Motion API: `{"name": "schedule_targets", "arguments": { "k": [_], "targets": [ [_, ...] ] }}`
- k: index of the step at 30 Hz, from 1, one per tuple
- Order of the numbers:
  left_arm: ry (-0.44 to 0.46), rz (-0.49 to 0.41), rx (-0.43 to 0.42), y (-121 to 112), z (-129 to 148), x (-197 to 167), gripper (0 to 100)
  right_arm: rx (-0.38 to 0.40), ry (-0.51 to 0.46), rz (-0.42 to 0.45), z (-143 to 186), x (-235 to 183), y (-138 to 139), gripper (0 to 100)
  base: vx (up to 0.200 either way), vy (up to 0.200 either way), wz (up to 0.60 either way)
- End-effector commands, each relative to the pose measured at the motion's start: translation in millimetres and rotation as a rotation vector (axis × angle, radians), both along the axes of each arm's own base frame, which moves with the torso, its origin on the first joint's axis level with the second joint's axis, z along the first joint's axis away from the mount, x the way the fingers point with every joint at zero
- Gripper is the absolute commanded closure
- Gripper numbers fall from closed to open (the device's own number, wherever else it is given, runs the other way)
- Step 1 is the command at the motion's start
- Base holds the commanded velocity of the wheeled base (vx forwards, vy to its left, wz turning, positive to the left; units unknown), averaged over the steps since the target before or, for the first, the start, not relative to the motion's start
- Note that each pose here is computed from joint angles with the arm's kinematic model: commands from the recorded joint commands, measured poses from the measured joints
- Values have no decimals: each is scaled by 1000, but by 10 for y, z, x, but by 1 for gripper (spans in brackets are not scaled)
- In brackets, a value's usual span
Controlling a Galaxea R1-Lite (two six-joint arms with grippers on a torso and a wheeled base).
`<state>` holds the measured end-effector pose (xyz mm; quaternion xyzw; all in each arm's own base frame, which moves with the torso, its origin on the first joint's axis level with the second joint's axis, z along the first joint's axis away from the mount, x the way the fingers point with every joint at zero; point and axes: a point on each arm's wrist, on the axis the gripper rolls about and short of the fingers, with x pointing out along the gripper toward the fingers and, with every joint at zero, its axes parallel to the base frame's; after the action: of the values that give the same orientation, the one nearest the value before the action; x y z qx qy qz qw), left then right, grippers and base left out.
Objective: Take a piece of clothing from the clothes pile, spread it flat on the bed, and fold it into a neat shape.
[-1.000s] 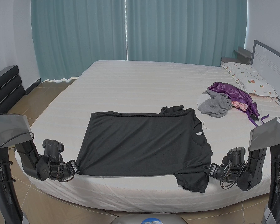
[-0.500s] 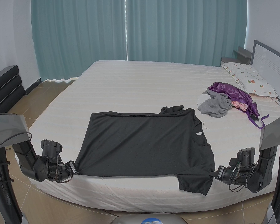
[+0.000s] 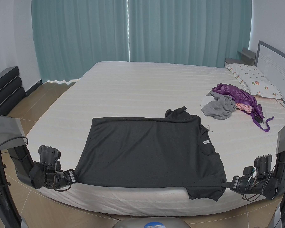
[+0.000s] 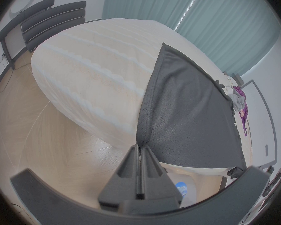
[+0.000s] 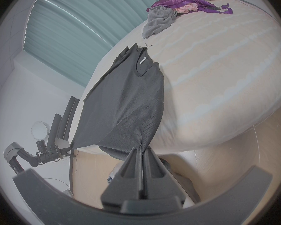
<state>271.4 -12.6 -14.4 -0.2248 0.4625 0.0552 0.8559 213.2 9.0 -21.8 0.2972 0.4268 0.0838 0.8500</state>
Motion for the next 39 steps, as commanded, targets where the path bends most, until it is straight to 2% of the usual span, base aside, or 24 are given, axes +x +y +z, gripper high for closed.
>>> {"name": "schedule_targets", "arguments": {
  "k": [1, 6, 11, 15, 26, 33, 39],
  "targets": [
    [10, -18, 13, 1, 18, -79, 100, 2, 7, -9, 27, -86, -43, 100, 0, 0, 0],
    [26, -55, 45, 2, 47, -184, 100, 2, 14, -18, 16, -107, -64, 100, 0, 0, 0],
    [109, -71, 82, 3, 61, -255, 100, -2, 28, -21, 11, -122, -82, 100, 0, 0, 0],
    [128, -87, 90, 1, 91, -290, 100, -6, 37, -24, 6, -131, -88, 100, 0, 0, 0],
    [207, -126, 153, -29, 90, -411, 100, -49, 77, 23, 112, -255, -89, 100, 0, 0, 0],
    [252, -150, 174, -81, 181, -495, 100, -82, 101, 54, 118, -312, -106, 100, 0, 0, 0],
    [281, -175, 182, -103, 233, -548, 100, -90, 81, 62, 175, -329, -105, 100, 0, 0, 0]
  ]
}}
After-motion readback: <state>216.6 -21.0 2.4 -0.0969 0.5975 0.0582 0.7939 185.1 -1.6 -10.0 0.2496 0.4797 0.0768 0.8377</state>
